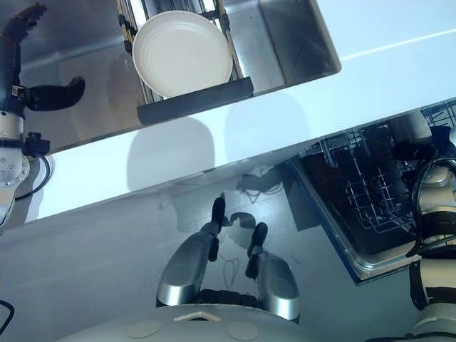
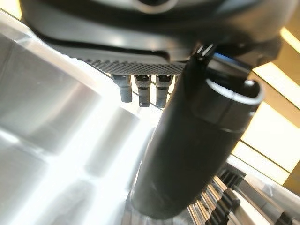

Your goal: Pick up plates and place into dishwasher.

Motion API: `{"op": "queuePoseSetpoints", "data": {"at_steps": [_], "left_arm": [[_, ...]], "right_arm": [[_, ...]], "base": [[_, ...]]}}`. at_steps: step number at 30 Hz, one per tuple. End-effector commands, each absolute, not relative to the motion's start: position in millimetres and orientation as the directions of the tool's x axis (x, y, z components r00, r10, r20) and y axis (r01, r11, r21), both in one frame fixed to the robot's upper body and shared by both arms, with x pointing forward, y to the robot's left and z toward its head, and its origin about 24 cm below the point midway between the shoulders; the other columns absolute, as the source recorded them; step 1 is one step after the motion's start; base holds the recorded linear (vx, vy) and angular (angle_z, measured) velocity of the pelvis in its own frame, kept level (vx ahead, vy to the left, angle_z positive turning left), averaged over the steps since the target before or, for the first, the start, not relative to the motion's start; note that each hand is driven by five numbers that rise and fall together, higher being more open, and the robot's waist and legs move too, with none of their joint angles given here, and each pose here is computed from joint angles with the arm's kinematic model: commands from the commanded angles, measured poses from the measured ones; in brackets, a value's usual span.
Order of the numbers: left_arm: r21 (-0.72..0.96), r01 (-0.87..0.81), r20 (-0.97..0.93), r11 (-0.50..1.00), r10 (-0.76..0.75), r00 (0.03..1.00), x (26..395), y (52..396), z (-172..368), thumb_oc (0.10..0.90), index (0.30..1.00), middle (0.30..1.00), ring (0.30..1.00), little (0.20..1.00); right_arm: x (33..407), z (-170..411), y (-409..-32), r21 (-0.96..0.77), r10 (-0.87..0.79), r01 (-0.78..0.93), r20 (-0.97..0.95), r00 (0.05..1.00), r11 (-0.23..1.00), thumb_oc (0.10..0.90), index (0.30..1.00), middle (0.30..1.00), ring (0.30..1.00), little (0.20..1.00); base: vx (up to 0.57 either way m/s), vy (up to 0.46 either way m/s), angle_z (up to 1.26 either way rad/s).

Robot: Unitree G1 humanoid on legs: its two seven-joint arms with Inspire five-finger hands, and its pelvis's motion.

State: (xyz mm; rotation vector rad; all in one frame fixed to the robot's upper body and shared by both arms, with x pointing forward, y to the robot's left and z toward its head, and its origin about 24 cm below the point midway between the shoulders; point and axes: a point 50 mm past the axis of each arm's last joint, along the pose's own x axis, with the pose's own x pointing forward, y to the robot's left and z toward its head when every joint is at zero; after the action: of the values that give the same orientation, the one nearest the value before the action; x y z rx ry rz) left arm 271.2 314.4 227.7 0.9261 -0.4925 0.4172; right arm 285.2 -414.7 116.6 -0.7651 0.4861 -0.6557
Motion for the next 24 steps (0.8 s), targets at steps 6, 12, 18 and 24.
{"op": "queuePoseSetpoints", "data": {"at_steps": [6,12,18,24], "left_arm": [[0.592,-0.588,0.669,0.551,0.07,0.74,262,314,252,0.8,0.9,0.9,0.9,0.9],[0.6,-0.565,0.654,0.566,0.061,0.754,261,314,247,0.8,0.9,0.9,0.9,0.9],[0.604,-0.568,0.637,0.559,0.091,0.766,253,318,229,0.8,0.9,0.9,0.9,0.9],[0.605,-0.564,0.612,0.563,0.124,0.781,248,319,218,0.8,0.9,0.9,0.9,0.9]], "right_arm": [[216,74,-462,-0.8,-0.757,0.11,-0.5,0.421,0.59,0.8,0.9,0.9,0.9,0.9],[241,92,-451,-0.809,-0.729,0.18,-0.377,0.571,0.559,0.8,0.9,0.9,0.9,0.9],[272,134,-415,-0.797,-0.66,0.354,-0.073,0.747,0.489,0.8,0.9,0.9,0.9,0.9],[269,153,-392,-0.792,-0.579,0.425,0.113,0.807,0.438,0.8,0.9,0.9,0.9,0.9]], "base": [[0.0,-0.001,0.01],[0.0,0.015,-0.01],[-0.01,0.061,-0.13],[0.01,0.065,-0.14]]}}
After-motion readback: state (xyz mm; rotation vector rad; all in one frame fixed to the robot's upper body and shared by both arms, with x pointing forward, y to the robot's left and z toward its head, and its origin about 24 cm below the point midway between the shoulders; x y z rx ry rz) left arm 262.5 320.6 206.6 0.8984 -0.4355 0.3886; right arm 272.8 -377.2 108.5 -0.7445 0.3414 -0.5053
